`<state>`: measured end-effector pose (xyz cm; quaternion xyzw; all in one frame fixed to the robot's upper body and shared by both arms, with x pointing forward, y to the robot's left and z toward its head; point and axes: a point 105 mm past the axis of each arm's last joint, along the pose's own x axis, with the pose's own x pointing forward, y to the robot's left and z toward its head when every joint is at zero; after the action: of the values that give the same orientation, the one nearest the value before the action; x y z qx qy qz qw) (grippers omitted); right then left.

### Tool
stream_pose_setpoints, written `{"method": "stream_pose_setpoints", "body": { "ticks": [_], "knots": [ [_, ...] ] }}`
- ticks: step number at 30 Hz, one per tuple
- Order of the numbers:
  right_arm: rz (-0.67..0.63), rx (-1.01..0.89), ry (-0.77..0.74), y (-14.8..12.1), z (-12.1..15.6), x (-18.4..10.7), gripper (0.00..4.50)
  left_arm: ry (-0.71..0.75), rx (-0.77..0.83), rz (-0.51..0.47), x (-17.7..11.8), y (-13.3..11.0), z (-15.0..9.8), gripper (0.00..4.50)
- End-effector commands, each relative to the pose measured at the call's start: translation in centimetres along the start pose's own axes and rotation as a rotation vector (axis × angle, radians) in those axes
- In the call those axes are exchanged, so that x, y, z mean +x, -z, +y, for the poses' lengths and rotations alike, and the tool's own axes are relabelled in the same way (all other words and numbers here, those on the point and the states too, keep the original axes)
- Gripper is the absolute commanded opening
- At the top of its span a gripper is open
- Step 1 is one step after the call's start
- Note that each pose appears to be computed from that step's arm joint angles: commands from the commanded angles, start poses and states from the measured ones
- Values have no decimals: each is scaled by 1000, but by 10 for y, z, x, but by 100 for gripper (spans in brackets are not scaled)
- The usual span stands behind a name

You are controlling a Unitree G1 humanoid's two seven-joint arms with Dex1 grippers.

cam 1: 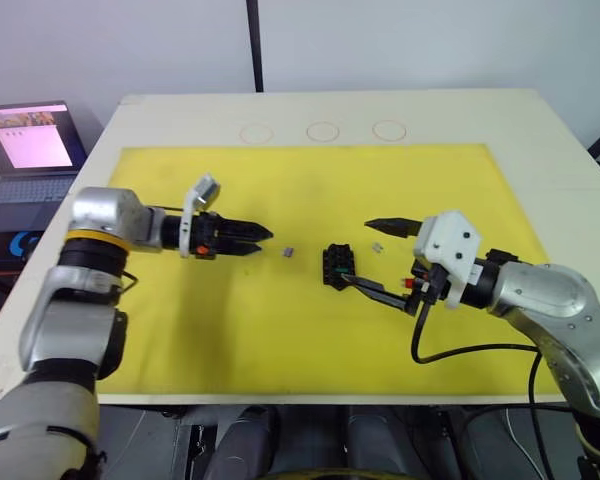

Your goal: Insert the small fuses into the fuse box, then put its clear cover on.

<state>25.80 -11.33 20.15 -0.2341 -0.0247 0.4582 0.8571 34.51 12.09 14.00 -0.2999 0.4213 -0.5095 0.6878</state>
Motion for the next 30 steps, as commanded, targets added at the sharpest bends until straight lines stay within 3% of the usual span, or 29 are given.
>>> {"method": "stream_pose_setpoints", "body": {
  "ticks": [1, 11, 19, 30],
  "knots": [
    [-40, -21, 30, -12, -3, 0, 446, -19, 37, -31, 5, -9, 3, 450],
    [-30, -7, 46, -11, -3, -2, 446, -18, -52, -93, 27, -13, 16, 450],
    [-31, -4, 55, -10, -5, -1, 446, -36, -49, -11, 49, -2, 20, 450],
    [-31, 10, 58, -11, -3, 0, 446, 3, -95, -3, 70, 2, 16, 450]
  ]
}}
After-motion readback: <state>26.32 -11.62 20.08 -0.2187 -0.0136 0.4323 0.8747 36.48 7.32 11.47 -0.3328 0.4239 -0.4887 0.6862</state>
